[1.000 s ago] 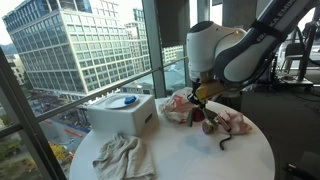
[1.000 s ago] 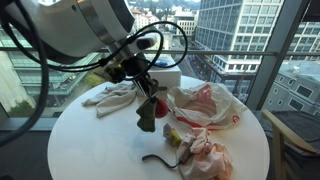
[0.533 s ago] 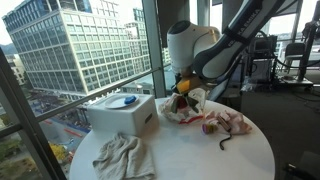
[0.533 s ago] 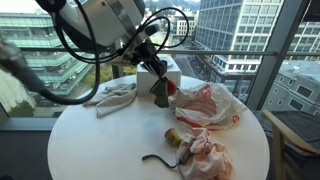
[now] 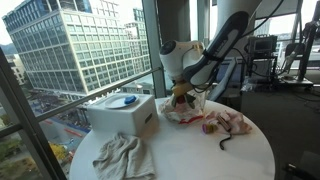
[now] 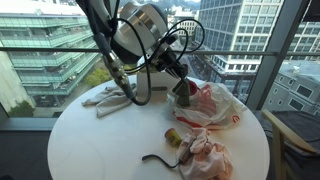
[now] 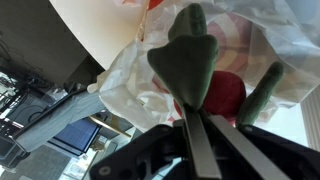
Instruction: Move four items from the table to the plastic
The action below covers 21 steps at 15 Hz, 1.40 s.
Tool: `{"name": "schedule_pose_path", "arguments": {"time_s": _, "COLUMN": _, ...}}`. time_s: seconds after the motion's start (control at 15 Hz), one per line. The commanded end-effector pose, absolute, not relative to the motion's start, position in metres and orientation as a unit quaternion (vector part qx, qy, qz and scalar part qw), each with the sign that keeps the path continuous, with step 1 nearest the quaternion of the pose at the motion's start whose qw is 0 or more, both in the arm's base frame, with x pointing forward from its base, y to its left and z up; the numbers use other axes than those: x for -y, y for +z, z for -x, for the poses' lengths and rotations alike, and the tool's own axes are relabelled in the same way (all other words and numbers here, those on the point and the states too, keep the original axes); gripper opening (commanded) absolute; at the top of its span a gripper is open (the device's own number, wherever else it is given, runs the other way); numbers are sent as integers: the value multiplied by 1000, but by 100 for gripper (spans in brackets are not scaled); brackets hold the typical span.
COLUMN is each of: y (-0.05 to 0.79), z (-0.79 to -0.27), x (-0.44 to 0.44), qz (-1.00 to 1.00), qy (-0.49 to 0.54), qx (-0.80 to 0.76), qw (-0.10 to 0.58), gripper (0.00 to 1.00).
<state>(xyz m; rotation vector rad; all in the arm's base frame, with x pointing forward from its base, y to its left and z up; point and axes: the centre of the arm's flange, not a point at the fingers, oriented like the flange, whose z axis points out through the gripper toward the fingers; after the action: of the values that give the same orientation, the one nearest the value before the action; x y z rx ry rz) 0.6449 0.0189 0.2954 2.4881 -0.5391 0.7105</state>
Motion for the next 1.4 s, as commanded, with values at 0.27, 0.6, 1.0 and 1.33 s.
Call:
{"name": "schedule_pose_path", "arguments": {"time_s": 0.27, "y": 255, "z": -644, "x": 4, "qz": -906, "qy": 264, "qx": 196, "qw": 268, "gripper": 46}}
{"name": "schedule_pose_path", "arguments": {"time_s": 0.6, "y": 304, "z": -597, "x": -6, "qz": -914, "qy": 260, "qx": 176, "qw": 257, "gripper": 84}}
{"name": "schedule_pose_path", "arguments": {"time_s": 1.0, "y": 319, "z": -511, "x": 23, "qz": -935, "qy": 168, "qx": 201, "qw": 241, "gripper": 100}}
{"name": "schedule_pose_path", "arguments": {"time_s": 1.33, "y": 275, "z": -471, "x": 77, "qz": -928, "qy": 129, "qx": 261, "qw": 230, "gripper": 99}}
